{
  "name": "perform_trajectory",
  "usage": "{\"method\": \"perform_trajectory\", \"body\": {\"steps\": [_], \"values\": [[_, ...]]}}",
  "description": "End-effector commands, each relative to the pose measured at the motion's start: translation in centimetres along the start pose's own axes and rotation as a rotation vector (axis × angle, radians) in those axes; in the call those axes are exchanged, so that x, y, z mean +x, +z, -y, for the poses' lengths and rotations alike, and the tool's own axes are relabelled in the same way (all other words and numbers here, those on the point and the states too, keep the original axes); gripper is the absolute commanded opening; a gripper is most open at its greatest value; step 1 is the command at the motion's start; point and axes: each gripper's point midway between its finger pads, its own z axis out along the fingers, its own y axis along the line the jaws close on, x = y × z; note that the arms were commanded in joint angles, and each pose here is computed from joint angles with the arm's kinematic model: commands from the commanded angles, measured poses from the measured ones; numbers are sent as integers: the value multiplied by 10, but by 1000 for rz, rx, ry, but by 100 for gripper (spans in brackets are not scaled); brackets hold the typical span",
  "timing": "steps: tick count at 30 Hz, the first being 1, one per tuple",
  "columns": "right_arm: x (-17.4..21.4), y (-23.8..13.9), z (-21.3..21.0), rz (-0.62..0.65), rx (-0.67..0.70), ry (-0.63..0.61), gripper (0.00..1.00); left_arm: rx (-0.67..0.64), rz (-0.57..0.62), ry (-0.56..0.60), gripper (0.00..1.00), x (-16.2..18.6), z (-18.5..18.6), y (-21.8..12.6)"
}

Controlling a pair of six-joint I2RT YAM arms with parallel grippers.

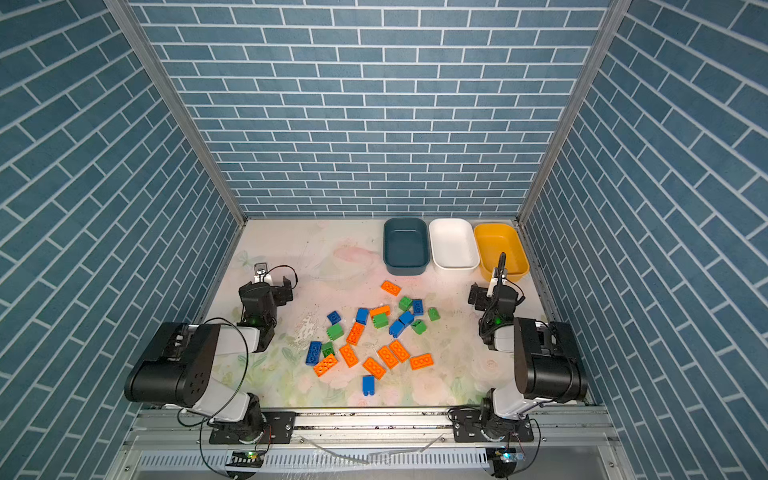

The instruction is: Sort the legos into containers by color

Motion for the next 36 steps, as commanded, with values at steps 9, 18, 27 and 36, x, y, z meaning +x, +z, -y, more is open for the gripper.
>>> {"method": "perform_trajectory", "body": {"steps": [9,18,27,36], "values": [[-15,3,-9,38,-44,-34,99,-5,-1,9,99,2,-1,-1],[-15,4,-9,35,-49,-31,99,-5,-1,9,99,2,-1,-1],[-15,4,-10,35,-49,-32,99,-5,-2,9,99,2,-1,-1],[-40,-6,-6,1,-25,-31,99,-26,11,35,99,-25,-4,-16]]}}
